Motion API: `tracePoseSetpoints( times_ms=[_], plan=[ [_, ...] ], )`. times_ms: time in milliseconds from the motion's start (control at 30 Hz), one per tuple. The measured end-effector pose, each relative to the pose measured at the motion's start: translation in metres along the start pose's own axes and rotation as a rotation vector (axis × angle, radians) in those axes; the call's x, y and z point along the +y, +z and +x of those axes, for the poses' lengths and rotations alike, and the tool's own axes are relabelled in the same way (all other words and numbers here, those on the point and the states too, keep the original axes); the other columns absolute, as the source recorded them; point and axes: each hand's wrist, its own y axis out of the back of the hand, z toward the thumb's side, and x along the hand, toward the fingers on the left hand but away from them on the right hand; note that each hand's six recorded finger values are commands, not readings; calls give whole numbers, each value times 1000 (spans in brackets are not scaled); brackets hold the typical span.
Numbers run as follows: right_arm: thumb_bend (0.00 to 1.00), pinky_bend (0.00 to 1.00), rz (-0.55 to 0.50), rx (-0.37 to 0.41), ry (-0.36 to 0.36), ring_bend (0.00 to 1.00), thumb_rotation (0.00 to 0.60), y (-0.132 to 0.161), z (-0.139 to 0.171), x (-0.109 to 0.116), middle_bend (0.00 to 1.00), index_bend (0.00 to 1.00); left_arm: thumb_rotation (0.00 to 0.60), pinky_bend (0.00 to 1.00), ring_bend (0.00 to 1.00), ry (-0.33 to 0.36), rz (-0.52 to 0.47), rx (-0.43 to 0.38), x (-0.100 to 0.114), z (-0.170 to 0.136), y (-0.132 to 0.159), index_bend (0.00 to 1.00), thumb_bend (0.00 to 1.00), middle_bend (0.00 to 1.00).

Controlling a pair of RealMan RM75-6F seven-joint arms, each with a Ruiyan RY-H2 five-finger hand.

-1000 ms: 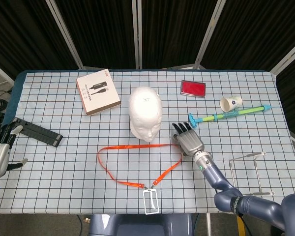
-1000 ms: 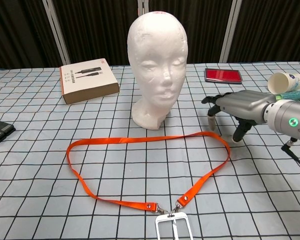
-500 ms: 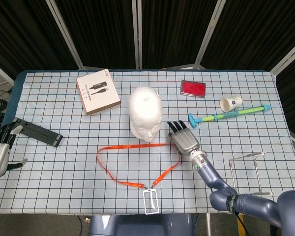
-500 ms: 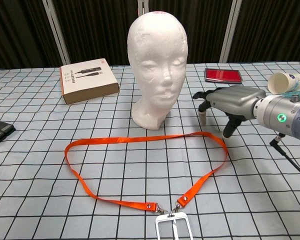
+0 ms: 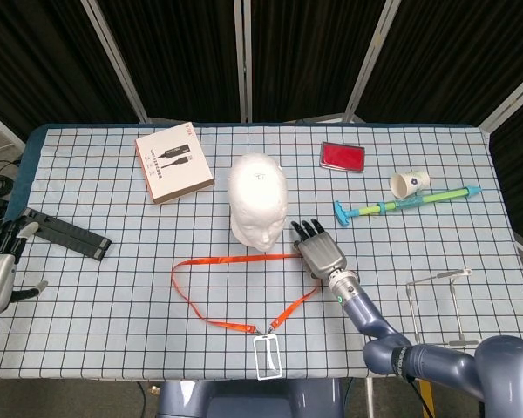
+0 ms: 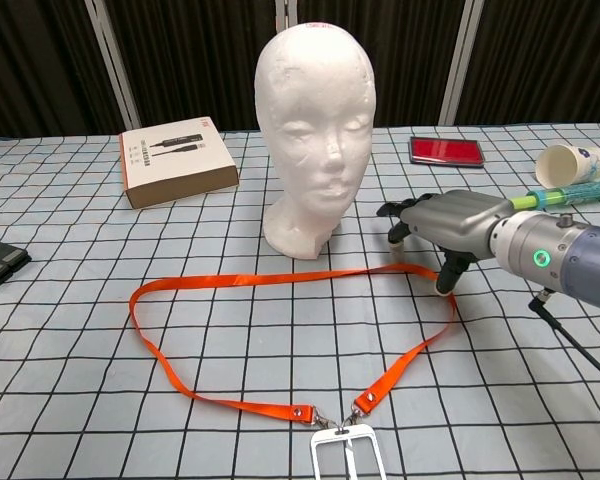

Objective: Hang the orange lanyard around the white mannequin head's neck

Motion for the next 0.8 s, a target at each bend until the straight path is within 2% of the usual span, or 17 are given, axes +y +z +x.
tracePoseSetpoints(
  times_ms=[133,567,667,800],
  plan=[
    [422,0,0,-1,-2,0,600,0,0,-1,4,645,600,0,0,-2,0,1,-1,0,-1,0,0,0],
    [609,0,-48,14,-18,0,600,-10,11,5,54,710,600,0,0,-33,4,-35,-10,6,13,0,1,0],
    [650,0,-65,10,-8,0,600,-14,14,7,59,710,600,0,0,-50,-4,-65,-14,14,25,0,57,0],
    [677,0,-97,0,4,0,600,-20,19,10,62,710,600,0,0,-73,-15,-126,-21,30,50,41,252,0]
  ],
)
